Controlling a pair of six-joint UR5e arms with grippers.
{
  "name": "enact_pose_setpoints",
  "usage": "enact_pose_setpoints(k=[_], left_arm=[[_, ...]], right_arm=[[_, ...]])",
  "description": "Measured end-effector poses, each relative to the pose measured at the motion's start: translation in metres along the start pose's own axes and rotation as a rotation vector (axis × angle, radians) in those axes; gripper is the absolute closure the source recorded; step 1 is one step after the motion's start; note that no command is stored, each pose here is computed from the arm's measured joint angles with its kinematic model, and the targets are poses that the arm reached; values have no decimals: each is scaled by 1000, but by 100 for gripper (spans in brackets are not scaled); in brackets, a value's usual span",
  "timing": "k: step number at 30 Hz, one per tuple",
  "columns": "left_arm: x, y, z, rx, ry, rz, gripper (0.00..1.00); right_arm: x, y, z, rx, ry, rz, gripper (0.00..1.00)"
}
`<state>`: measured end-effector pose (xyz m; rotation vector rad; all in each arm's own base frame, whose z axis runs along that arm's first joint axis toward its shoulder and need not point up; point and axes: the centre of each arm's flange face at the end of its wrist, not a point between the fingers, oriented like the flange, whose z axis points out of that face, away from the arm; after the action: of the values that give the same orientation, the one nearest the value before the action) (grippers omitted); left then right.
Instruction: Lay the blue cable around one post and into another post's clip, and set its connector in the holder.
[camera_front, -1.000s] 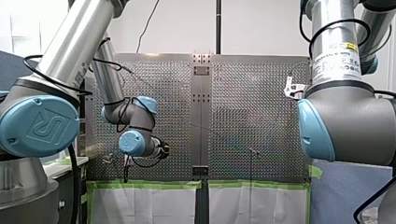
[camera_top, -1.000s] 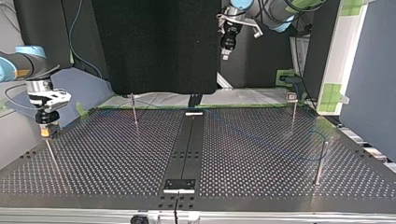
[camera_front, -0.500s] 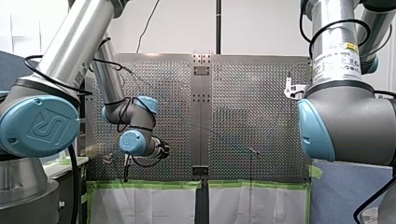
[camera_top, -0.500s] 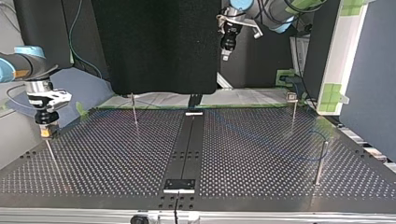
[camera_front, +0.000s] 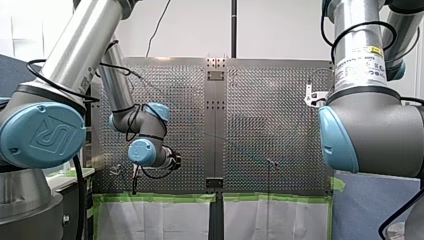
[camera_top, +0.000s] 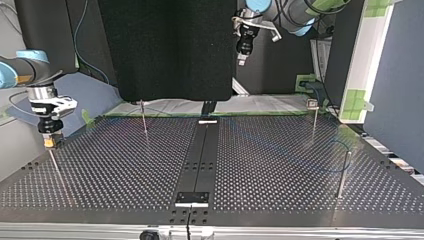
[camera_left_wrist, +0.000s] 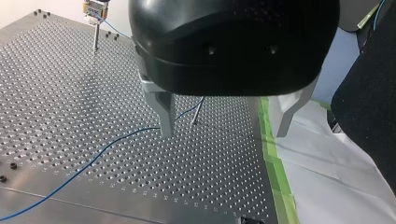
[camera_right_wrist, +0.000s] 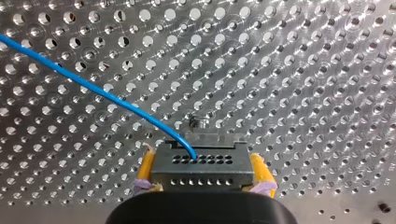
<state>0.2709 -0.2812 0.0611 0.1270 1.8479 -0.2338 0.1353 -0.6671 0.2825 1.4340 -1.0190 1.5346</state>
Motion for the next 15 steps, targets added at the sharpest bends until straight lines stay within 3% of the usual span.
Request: enact_pose_setpoints(k=[8,15], left_arm=[[0,0,0,-1,1,0,0],[0,0,0,-1,1,0,0]], right_arm=[[-12,1,0,-3,-26,7,100],[-15,2,1,-3,-25,8,100]])
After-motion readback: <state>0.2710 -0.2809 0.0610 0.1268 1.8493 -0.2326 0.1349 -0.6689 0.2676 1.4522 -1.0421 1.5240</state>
